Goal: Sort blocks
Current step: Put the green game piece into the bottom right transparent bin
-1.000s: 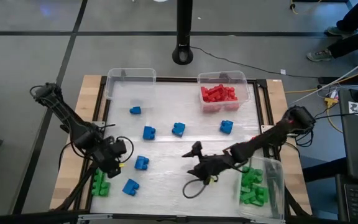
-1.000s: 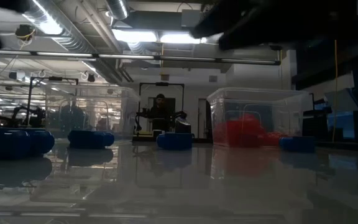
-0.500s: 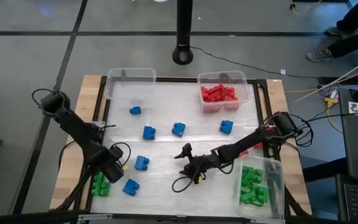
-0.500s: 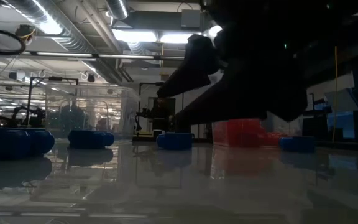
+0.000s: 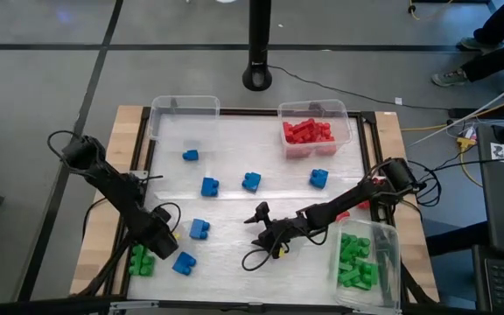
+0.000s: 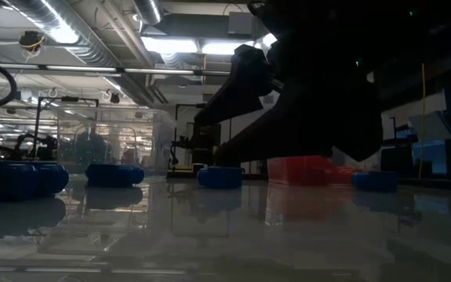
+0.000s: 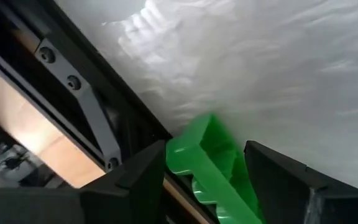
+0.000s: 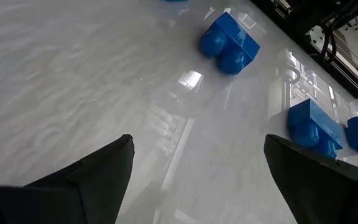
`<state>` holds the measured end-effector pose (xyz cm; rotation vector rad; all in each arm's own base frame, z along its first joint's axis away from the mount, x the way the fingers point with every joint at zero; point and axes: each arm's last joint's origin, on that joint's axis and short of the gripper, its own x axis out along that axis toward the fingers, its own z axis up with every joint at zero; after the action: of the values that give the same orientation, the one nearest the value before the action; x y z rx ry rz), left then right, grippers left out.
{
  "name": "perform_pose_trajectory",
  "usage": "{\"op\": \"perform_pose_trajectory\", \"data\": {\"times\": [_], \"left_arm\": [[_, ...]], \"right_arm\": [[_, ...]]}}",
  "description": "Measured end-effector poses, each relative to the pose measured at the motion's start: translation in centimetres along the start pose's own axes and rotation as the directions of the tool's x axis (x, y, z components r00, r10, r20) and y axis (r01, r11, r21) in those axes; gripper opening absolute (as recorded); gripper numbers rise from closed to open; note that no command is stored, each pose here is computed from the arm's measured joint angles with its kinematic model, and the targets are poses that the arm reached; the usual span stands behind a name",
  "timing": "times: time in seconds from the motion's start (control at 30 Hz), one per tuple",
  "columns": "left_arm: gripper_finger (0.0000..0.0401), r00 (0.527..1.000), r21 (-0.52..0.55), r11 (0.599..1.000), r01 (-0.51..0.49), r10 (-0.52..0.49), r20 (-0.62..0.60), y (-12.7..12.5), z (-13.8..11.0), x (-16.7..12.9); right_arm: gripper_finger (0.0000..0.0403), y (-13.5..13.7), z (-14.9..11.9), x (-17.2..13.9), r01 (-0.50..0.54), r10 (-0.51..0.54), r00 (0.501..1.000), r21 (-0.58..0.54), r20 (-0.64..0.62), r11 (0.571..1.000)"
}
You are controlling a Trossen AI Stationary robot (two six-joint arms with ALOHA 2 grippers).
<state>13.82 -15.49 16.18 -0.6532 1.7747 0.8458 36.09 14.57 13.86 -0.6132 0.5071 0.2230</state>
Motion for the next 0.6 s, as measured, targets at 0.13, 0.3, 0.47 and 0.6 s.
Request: {"op": "perform_pose_trajectory", "data": {"times": [0.13,0.3,0.47,0.6], "left_arm": [[0.021,0.999,0.018,0.999,-0.034,0.034,-0.013,-0.2,0.0,0.4],[0.021,0.997,0.071,0.995,-0.069,0.071,-0.016,-0.5,0.2,1.0],[0.0202,0.994,0.152,0.983,-0.104,0.11,-0.03,-0.8,0.2,1.7],[0.0167,0.99,0.209,0.97,-0.126,0.136,-0.035,-1.1,0.3,2.2]], "right_arm": [[0.0358,0.0,0.1,0.0,0.004,-0.004,1.0,0.003,0.008,1.0],[0.0358,-0.1,0.1,0.0,0.006,-0.006,1.0,0.004,0.012,1.0],[0.0358,-0.1,0.1,0.0,0.006,-0.006,1.0,0.005,0.013,1.0],[0.0358,-0.1,0.1,0.0,0.006,-0.006,1.0,0.005,0.013,1.0]]}}
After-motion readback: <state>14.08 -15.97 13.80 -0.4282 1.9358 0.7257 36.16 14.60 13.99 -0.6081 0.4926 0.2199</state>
